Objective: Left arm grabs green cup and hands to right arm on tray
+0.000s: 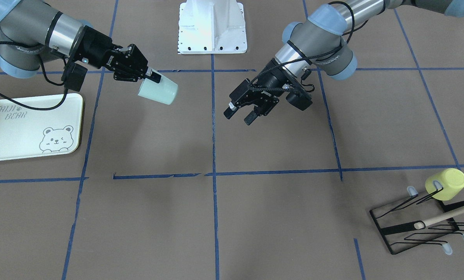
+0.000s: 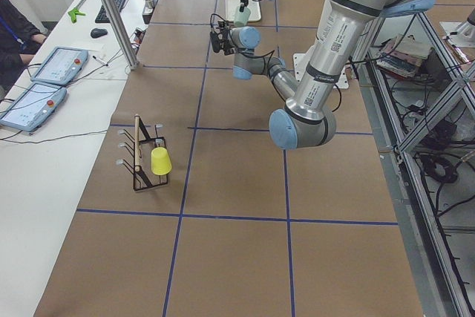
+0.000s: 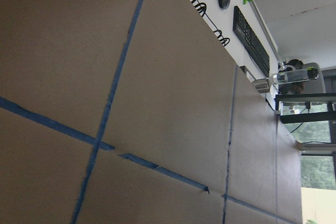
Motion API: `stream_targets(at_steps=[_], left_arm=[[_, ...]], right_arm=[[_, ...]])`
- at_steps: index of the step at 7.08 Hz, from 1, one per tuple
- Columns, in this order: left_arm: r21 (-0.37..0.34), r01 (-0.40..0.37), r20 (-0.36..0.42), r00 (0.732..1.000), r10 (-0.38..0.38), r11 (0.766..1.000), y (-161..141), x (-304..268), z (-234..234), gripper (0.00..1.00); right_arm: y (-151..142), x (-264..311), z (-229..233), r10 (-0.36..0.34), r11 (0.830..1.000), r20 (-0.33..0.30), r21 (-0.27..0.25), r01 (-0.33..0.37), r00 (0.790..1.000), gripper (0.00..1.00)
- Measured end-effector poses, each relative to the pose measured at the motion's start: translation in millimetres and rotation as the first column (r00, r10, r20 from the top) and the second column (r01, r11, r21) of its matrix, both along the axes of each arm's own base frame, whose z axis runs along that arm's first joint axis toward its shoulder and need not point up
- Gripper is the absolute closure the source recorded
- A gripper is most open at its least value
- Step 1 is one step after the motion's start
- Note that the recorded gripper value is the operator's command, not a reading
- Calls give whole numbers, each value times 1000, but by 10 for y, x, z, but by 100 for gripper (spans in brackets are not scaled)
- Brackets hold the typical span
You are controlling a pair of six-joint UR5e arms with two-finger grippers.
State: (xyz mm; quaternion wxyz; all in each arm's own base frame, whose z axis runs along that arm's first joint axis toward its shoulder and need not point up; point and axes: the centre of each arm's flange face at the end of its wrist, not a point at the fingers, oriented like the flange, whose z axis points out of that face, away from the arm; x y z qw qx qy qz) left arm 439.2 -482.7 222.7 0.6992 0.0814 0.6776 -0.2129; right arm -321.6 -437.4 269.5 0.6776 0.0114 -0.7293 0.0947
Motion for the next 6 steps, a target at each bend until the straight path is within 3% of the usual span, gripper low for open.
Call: stream_targets(at_steps=[1, 2, 3, 4, 6], left_arm=[[7, -48, 146, 988, 46, 999, -224, -251, 118, 0], [17, -95, 296, 951, 86, 995, -345, -543, 247, 0], [34, -156, 438, 890, 126, 987, -350, -797, 311, 0], [52, -254, 589, 789, 175, 966, -295, -1095, 310, 0], [39, -444, 779, 574, 251, 895, -213, -1823, 544, 0]], right_arm=[[-241, 129, -33, -15, 1000, -108, -18, 13, 994, 100], [-401, 232, -37, -24, 1000, -207, -24, 19, 978, 100], [-483, 323, -40, -31, 999, -300, -17, 27, 953, 100], [-528, 434, -28, -43, 999, -413, -1, 47, 910, 100], [-592, 870, 108, -65, 988, -615, 70, 136, 786, 100]])
